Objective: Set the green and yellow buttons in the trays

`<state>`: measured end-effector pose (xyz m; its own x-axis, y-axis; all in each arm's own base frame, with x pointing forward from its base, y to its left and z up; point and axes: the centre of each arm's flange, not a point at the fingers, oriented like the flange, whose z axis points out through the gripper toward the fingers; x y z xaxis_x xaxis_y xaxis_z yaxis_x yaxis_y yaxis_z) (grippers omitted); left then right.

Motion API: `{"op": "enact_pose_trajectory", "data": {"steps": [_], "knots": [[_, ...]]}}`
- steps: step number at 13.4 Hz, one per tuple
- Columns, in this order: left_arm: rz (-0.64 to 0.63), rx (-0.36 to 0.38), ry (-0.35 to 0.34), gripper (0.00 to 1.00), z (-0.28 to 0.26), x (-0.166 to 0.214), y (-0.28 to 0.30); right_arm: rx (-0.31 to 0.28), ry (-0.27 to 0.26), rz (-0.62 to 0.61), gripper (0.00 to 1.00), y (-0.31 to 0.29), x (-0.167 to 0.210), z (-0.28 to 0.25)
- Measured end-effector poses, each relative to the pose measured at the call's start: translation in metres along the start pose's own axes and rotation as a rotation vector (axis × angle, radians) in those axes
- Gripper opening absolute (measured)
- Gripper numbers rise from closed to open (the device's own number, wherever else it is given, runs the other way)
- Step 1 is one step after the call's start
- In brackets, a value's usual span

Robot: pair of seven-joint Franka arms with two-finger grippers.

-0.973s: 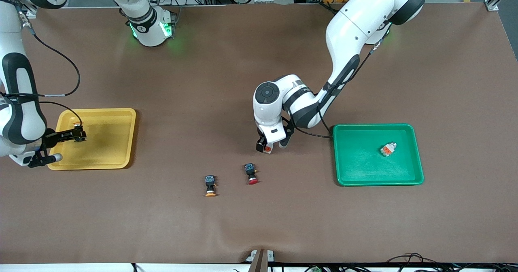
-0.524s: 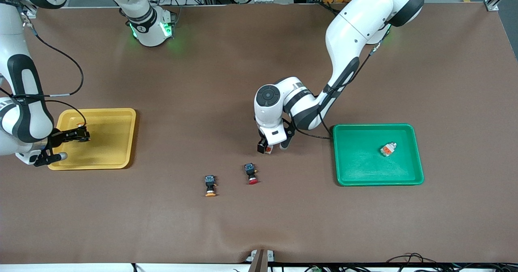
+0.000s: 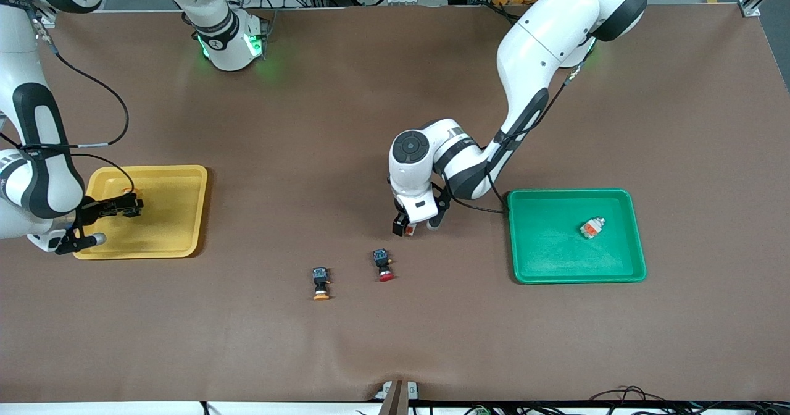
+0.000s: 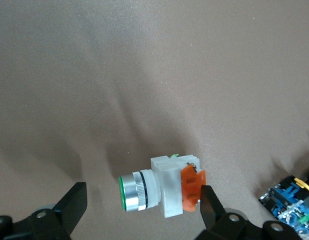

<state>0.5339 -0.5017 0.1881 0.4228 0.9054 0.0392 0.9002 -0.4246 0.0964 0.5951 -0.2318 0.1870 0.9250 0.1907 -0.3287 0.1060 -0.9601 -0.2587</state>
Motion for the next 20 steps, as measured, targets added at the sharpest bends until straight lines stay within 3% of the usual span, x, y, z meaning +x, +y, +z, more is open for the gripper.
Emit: {"op": "enact_pose_trajectory", "data": {"steps": [6, 12, 16, 20], "knots": [[-0.007, -0.006, -0.002, 1.0, -0.002, 0.0, 0.002, 0.02, -0.054, 0.115, 1.0, -0.112, 0.044, -0.056], [-0.029, -0.013, -0.003, 1.0, -0.005, 0.001, 0.004, 0.012, -0.016, 0.135, 1.0, -0.251, 0.079, -0.08], [-0.035, -0.018, -0.003, 1.0, -0.004, 0.005, 0.006, -0.037, 0.042, 0.133, 1.0, -0.359, 0.097, -0.092], [-0.039, -0.044, -0.018, 1.0, -0.006, 0.005, 0.009, -0.055, 0.224, 0.066, 1.0, -0.415, 0.12, -0.09]]}}
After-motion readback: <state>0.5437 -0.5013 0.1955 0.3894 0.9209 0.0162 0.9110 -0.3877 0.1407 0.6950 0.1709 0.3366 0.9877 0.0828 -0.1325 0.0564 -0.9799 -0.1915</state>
